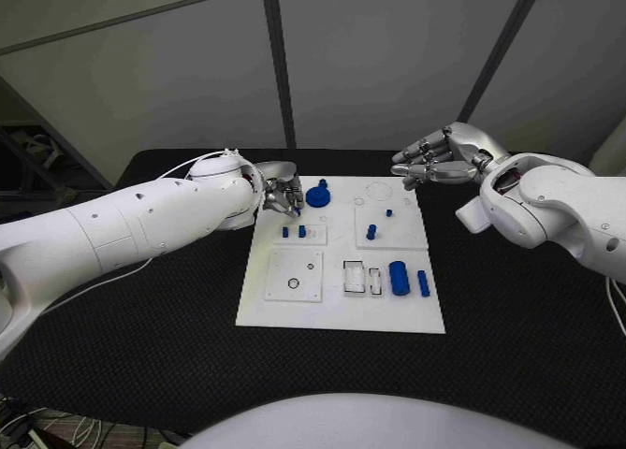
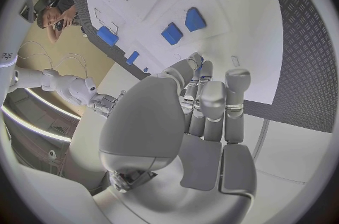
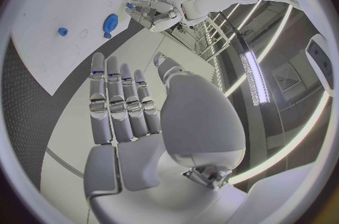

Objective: Assemble the parts on the task board

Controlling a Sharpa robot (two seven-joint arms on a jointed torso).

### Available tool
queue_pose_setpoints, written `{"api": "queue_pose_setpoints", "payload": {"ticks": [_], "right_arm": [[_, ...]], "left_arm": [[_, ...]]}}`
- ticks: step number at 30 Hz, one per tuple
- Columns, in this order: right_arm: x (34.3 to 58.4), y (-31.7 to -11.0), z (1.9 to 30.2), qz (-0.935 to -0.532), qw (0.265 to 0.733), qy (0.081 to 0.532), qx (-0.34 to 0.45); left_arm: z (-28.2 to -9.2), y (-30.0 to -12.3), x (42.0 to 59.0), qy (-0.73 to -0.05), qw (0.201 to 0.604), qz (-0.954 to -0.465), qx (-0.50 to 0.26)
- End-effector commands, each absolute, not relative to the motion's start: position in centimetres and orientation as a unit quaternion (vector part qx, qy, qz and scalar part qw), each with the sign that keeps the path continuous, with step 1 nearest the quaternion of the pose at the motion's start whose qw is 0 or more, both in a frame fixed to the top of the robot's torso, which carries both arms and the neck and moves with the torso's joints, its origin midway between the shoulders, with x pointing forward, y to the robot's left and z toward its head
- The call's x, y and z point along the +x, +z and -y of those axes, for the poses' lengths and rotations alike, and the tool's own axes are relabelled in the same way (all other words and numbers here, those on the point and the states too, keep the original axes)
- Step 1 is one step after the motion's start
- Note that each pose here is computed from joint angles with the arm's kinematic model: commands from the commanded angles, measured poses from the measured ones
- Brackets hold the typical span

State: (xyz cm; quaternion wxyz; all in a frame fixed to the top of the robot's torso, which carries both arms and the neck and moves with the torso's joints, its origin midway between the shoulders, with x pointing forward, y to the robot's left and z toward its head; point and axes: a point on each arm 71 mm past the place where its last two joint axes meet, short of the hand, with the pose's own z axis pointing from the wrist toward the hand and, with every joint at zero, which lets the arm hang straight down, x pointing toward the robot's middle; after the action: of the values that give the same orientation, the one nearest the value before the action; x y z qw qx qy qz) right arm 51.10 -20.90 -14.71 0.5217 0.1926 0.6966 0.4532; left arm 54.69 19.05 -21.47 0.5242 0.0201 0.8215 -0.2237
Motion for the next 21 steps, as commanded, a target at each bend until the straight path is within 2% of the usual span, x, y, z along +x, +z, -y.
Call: {"api": "queue_pose_setpoints", "payload": {"ticks": [1,21], "right_arm": [[51.1,-14.53,20.78,-0.694,0.522,0.458,0.189],[51.16,-14.55,20.76,-0.694,0.523,0.457,0.19]], "left_arm": [[-18.84,-21.52,54.57,-0.225,0.515,-0.827,0.023],[-18.68,-21.99,54.65,-0.22,0.509,-0.832,0.023]]}}
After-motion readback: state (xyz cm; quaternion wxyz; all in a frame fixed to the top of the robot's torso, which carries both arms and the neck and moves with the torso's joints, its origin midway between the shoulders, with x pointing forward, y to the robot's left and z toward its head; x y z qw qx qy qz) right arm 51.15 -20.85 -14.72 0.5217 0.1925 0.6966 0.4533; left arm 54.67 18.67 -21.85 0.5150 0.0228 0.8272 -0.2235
